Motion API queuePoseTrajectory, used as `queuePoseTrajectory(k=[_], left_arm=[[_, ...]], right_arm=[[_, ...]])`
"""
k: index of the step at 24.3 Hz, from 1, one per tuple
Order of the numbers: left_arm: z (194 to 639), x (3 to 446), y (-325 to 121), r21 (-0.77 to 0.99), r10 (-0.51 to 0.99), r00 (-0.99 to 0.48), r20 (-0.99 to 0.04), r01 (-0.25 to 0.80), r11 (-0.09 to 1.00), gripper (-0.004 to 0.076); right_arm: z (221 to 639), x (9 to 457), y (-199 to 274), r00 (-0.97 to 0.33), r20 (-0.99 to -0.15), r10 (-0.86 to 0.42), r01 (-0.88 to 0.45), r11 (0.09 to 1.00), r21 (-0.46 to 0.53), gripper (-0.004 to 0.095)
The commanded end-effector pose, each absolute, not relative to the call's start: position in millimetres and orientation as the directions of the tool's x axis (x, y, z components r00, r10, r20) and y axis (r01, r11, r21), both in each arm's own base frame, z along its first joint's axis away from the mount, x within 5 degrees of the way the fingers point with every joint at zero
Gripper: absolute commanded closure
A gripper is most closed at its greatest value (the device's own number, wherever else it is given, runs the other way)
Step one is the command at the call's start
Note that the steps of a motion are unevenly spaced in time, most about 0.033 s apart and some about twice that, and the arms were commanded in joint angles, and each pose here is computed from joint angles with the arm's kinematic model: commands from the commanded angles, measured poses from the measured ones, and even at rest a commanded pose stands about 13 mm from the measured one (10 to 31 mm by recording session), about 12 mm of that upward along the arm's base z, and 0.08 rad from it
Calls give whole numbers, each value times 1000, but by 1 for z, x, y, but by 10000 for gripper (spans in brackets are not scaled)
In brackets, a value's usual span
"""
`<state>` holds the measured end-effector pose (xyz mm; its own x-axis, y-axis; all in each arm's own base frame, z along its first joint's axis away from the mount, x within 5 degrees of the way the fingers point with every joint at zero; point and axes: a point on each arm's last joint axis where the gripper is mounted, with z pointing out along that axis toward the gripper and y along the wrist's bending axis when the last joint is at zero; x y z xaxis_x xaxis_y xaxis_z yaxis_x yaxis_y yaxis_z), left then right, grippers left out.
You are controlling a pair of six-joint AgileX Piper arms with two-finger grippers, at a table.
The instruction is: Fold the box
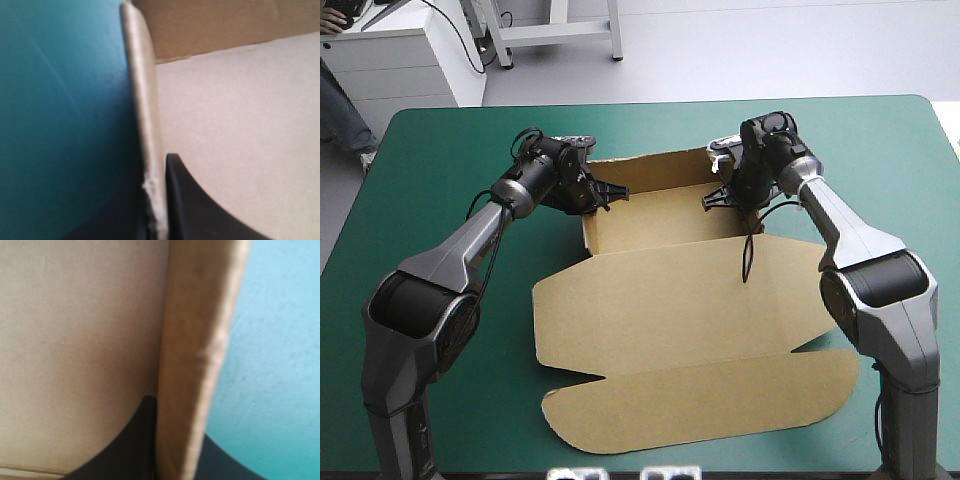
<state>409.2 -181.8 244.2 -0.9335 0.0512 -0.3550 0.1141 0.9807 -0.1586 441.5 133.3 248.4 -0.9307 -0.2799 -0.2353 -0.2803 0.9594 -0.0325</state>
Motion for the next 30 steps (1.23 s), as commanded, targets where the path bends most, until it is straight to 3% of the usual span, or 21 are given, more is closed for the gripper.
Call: queuePoseTrajectory(k=[1, 5, 10, 14, 22, 30], left_arm=[[245, 402, -195, -213, 38, -944, -328, 113, 971, 732], [244, 401, -194, -210, 36, -949, -313, 106, 972, 731], [244, 397, -193, -194, 58, -961, -270, 113, 974, 719], [244, 394, -192, -182, 75, -965, -249, 123, 976, 633], [251, 389, -187, -135, 99, -980, -174, 123, 983, 360], [295, 396, -188, -137, 105, -960, -260, 144, 980, 355]], right_arm=[[268, 445, 122, -905, -310, -291, -280, 957, -79, 922], [269, 443, 120, -902, -281, -328, -317, 945, -88, 874], [275, 444, 122, -891, -298, -343, -335, 939, -78, 571], [283, 446, 123, -882, -326, -339, -333, 940, -75, 383], [291, 447, 122, -871, -348, -347, -335, 937, -97, 379], [324, 445, 119, -820, -433, -375, -360, 925, -119, 378]])
